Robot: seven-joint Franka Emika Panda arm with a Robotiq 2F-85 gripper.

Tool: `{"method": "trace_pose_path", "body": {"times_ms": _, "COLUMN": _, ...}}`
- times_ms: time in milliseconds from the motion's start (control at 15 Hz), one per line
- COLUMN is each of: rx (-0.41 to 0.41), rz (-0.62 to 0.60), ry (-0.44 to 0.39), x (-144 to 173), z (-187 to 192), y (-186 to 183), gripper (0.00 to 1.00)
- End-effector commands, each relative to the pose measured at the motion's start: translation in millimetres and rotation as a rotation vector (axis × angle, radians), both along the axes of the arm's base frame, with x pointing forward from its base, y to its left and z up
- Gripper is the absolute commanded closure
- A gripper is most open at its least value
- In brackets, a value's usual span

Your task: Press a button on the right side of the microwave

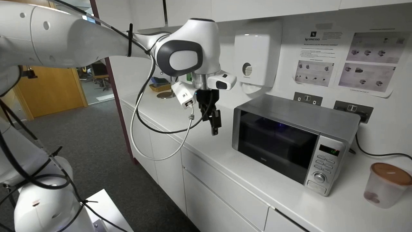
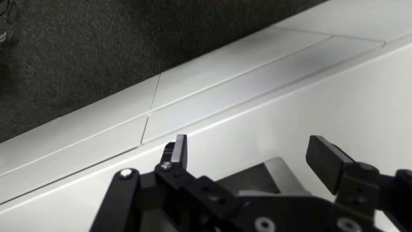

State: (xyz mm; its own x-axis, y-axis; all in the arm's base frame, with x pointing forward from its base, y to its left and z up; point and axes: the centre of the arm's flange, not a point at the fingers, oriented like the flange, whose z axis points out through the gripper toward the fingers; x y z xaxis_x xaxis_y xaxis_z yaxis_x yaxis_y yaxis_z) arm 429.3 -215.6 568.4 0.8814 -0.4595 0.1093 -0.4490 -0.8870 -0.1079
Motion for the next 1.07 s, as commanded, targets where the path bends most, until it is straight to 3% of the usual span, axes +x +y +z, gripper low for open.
{"method": "trace_pose_path", "body": {"times_ms": 0, "rx": -0.086, "rz": -0.051, "ry": -0.182, "x": -4.9, "z": 22.4, "y": -15.4, "gripper": 0.00}}
{"method": "trace_pose_path", "body": {"times_ms": 67, "rx": -0.107, "rz": -0.077, "ry": -0.233, "x": -3.1, "z": 20.3, "y": -9.3, "gripper": 0.00}}
{"method": "trace_pose_path", "body": {"times_ms": 133, "rx": -0.068, "rz": -0.053, "ry": -0.155, "x": 0.7, "z": 21.9, "y": -21.5, "gripper": 0.00}}
{"method": "trace_pose_path", "body": {"times_ms": 1000, "rx": -0.069, "rz": -0.053, "ry": -0.153, "x": 3.4, "z": 17.9, "y": -21.0, "gripper": 0.00}}
